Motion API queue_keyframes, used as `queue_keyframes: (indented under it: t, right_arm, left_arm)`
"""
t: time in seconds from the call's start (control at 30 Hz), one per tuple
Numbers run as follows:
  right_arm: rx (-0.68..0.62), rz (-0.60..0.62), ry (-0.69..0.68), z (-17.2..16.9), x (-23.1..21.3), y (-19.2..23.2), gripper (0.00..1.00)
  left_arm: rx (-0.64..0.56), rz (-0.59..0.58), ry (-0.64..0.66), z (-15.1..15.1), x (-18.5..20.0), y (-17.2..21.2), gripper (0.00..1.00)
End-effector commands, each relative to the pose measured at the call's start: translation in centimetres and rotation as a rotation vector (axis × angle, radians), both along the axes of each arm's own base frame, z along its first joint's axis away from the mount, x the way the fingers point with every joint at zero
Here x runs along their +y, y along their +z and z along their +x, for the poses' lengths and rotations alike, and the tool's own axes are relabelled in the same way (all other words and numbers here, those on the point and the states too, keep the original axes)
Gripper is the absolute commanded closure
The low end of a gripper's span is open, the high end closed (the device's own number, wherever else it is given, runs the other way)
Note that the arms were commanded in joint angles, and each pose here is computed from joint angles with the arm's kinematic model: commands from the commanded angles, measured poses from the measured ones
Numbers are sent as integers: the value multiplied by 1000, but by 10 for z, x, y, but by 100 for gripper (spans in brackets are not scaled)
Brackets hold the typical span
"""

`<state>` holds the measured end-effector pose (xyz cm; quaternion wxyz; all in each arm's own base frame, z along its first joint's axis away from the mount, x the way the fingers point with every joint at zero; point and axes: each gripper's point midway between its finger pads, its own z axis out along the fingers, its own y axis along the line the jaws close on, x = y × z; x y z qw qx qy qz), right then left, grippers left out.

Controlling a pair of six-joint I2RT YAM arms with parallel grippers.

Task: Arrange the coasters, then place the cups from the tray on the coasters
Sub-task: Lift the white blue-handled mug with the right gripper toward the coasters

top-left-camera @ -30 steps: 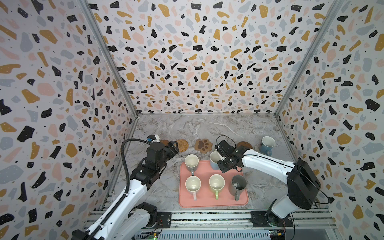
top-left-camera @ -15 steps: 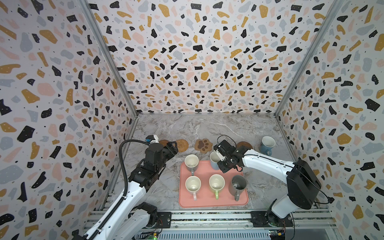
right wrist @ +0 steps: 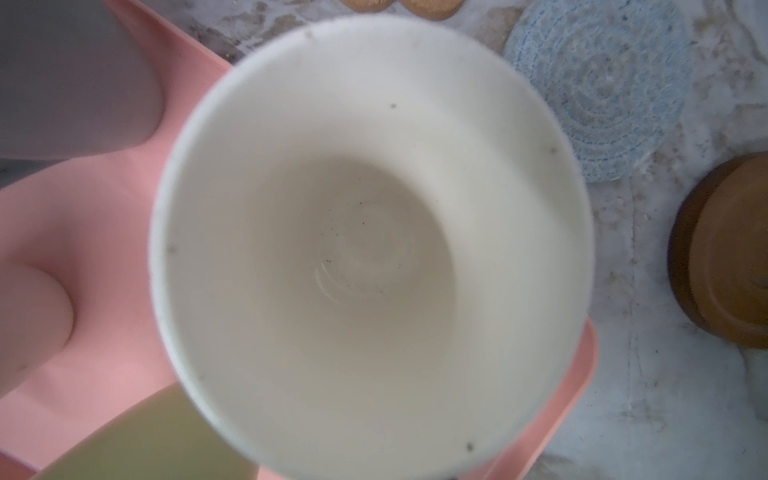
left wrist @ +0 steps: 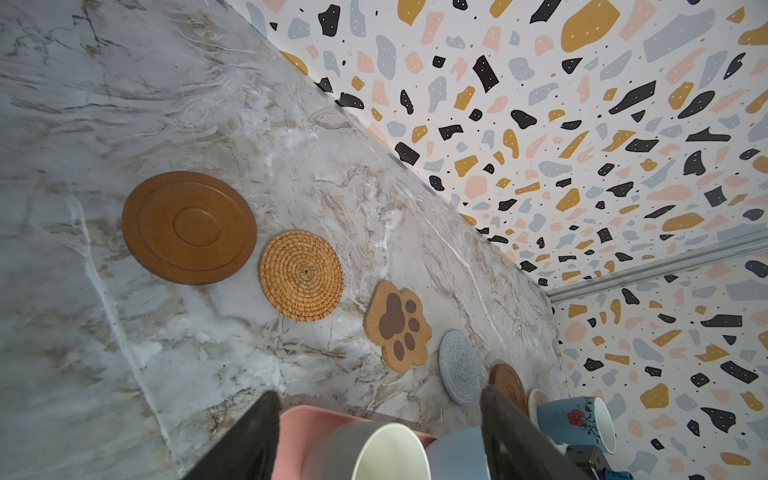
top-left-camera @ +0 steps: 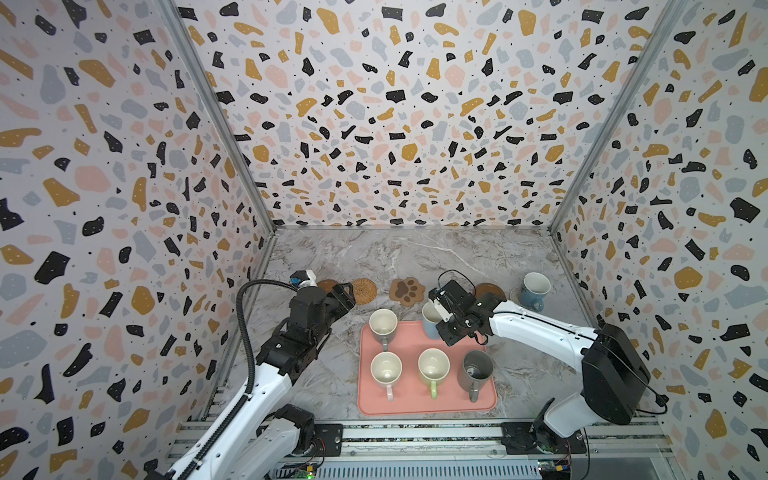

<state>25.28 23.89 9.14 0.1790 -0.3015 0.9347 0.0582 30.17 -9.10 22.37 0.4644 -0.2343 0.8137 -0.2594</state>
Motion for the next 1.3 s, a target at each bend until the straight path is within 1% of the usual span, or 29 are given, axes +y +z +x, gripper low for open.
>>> queue_keyframes:
  t: [0.0,0.2,0.83,1.07,1.27]
  right_arm:
    - [-51,19,-18,6,-2,14,86]
    - [-52,21,-21,6,-2,15,89]
    - [-165,83,-70,23,-5,59,91]
    - [-210,100,-133,38,-18,72,91]
    - [-242,91,-231,60,-46,77,91]
  left_arm:
    - [-12,-3,5,1,1,0,23]
    - [-9,-4,2,2,0,-1,23]
    - [-13,-1,9,-1,3,0,23]
    - [-13,-1,10,-1,3,-1,23]
    - [-14,-3,7,-2,3,0,23]
